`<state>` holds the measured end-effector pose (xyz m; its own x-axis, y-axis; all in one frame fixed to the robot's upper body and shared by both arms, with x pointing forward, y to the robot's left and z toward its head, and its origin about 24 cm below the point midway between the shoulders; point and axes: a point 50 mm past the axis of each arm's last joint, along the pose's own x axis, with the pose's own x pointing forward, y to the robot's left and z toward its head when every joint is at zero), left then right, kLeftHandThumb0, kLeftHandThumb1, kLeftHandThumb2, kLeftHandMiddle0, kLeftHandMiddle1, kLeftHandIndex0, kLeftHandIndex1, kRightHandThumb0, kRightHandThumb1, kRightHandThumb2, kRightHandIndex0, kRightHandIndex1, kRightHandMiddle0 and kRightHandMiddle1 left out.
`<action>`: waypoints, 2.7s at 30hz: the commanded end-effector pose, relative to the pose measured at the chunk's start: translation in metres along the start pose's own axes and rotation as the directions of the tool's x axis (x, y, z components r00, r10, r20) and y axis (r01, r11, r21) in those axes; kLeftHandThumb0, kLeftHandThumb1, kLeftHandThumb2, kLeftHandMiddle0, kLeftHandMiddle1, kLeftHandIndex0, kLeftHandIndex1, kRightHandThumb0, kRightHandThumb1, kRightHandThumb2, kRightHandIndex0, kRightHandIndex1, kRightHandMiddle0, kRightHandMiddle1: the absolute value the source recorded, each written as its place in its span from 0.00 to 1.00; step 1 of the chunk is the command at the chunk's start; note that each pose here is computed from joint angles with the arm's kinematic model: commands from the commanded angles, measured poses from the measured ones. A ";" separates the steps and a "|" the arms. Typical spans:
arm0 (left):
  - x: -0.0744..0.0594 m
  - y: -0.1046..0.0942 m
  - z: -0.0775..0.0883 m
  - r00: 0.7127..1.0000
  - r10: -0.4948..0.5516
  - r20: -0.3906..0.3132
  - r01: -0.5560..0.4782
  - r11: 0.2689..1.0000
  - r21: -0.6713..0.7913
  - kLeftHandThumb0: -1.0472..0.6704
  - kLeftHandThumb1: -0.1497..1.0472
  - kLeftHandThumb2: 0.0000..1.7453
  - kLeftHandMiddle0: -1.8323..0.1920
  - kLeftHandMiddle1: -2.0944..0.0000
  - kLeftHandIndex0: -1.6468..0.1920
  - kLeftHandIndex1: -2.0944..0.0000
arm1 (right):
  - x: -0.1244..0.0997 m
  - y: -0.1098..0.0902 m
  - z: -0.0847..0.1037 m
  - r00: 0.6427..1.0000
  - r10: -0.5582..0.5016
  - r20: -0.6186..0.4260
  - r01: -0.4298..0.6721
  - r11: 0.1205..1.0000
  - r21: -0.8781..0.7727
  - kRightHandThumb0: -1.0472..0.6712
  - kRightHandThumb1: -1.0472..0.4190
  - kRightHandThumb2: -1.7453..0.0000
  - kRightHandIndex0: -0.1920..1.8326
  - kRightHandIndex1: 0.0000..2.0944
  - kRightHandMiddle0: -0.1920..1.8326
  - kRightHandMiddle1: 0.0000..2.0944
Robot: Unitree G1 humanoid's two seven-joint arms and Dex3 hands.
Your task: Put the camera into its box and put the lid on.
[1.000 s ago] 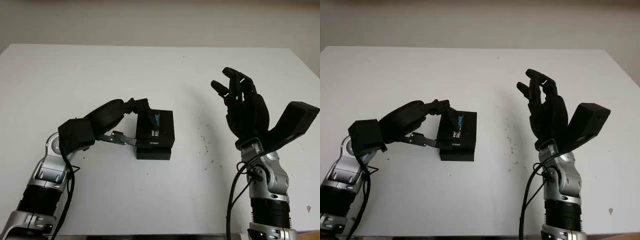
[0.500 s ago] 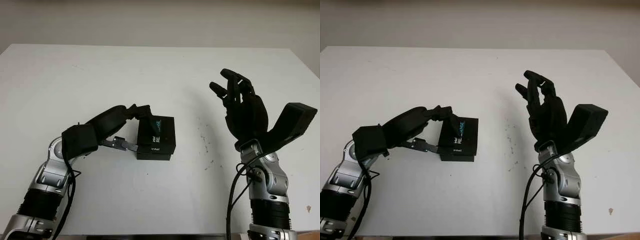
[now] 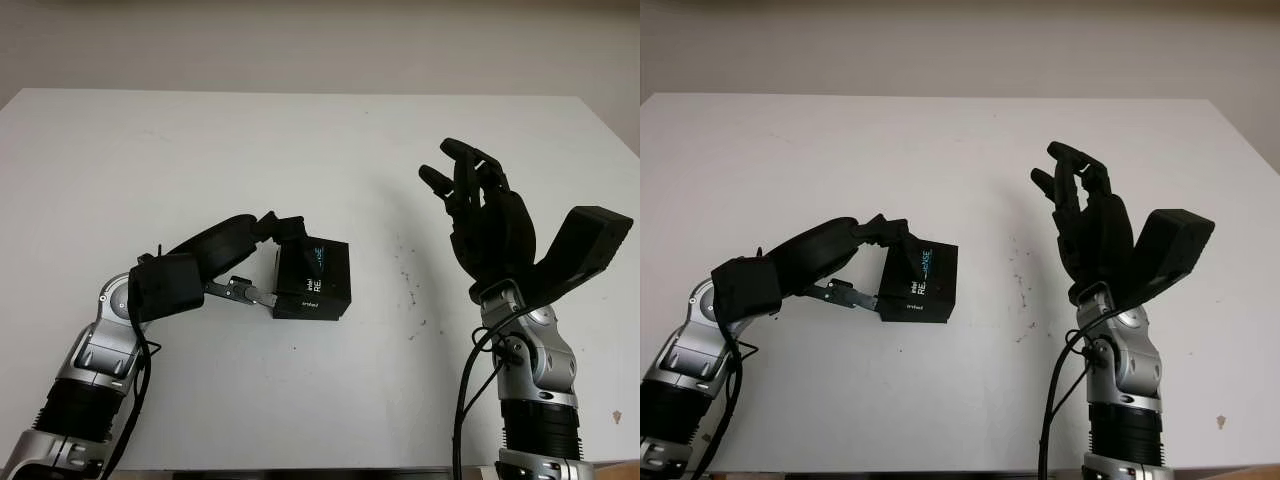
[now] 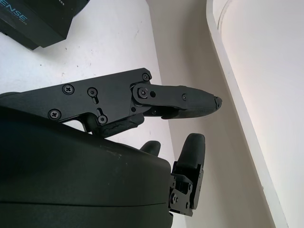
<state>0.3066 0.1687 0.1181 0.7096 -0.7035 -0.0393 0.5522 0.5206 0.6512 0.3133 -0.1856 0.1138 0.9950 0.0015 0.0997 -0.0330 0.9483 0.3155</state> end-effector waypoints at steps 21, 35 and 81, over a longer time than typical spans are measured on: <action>-0.010 0.002 -0.012 0.994 0.096 -0.053 -0.097 0.995 -0.015 0.51 0.99 0.03 0.72 0.26 0.75 0.31 | -0.002 -0.001 0.002 1.000 0.014 0.010 -0.014 1.000 -0.017 0.24 0.00 0.78 0.06 0.47 0.02 0.67; -0.009 -0.005 -0.001 0.962 0.014 -0.274 0.134 0.847 0.514 0.17 1.00 0.16 0.98 0.98 0.90 0.94 | -0.003 -0.001 0.004 1.000 0.014 0.009 -0.014 1.000 -0.021 0.25 0.00 0.76 0.06 0.46 0.02 0.66; -0.032 0.012 -0.028 0.722 0.667 -0.185 -0.614 0.494 -0.616 0.17 1.00 0.32 1.00 1.00 1.00 1.00 | -0.004 0.052 -0.007 0.972 0.236 0.000 -0.224 0.922 -0.316 0.21 0.00 0.68 0.00 0.04 0.00 0.05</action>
<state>0.3055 0.2090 0.1124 0.9567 -0.0851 0.2785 0.1215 0.9858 -0.1162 0.3070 -0.1354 0.1174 0.9619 0.2250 0.1554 -0.2229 0.9744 -0.0312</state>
